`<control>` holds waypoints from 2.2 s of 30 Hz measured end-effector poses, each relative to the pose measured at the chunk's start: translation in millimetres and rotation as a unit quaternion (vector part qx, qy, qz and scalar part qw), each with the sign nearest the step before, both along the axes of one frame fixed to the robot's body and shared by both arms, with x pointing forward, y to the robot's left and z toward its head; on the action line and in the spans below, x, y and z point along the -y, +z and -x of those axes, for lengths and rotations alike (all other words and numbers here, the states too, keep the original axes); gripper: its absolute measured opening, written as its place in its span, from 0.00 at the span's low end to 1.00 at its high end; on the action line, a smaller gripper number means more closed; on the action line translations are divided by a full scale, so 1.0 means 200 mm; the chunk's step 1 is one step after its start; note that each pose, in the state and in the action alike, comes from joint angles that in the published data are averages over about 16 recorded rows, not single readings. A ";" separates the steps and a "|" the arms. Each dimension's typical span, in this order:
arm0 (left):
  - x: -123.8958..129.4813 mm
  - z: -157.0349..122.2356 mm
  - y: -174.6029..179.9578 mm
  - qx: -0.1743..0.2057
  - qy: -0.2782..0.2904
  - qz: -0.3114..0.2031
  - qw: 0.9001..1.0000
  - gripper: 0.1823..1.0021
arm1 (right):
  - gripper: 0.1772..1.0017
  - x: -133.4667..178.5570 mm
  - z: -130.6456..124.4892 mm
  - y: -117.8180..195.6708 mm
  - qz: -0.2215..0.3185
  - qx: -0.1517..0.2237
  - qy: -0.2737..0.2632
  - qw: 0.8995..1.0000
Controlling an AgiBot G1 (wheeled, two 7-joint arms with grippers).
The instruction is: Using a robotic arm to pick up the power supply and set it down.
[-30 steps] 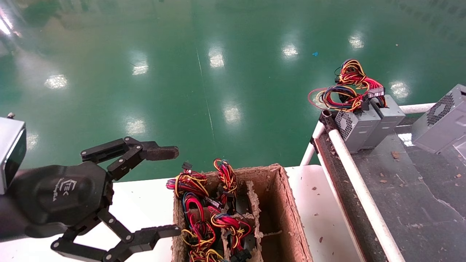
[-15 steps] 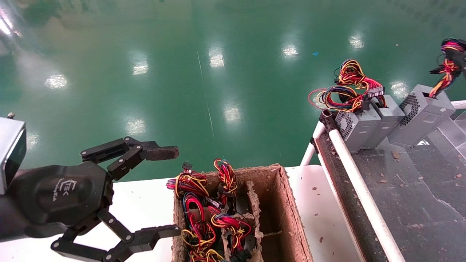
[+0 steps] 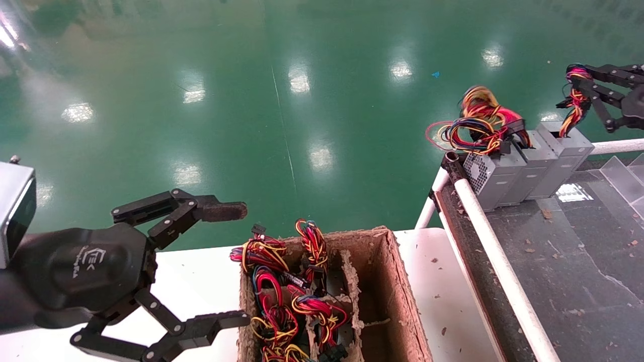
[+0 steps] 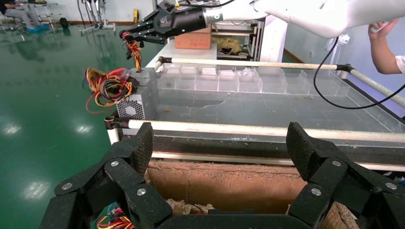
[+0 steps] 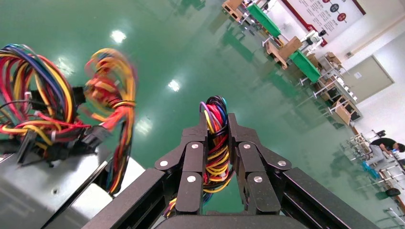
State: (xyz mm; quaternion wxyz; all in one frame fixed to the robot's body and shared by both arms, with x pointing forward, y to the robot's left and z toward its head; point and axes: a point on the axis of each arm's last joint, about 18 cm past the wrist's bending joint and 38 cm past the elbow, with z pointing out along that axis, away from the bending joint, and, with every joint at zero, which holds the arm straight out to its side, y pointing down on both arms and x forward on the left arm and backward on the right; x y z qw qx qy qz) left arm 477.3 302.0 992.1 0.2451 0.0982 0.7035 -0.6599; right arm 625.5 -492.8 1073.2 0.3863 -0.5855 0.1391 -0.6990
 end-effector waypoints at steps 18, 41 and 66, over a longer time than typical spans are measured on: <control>0.00 0.00 0.00 0.000 0.000 0.000 1.000 1.00 | 0.12 -0.04 -0.05 -0.05 -0.004 -0.030 0.026 0.999; 0.00 0.00 0.00 0.000 0.000 0.000 1.000 1.00 | 0.52 -0.14 0.10 0.01 -0.012 -0.021 0.105 0.994; 0.00 0.00 0.00 0.000 0.000 0.000 1.000 1.00 | 0.98 -0.56 0.32 -0.15 -0.019 -0.092 0.309 0.947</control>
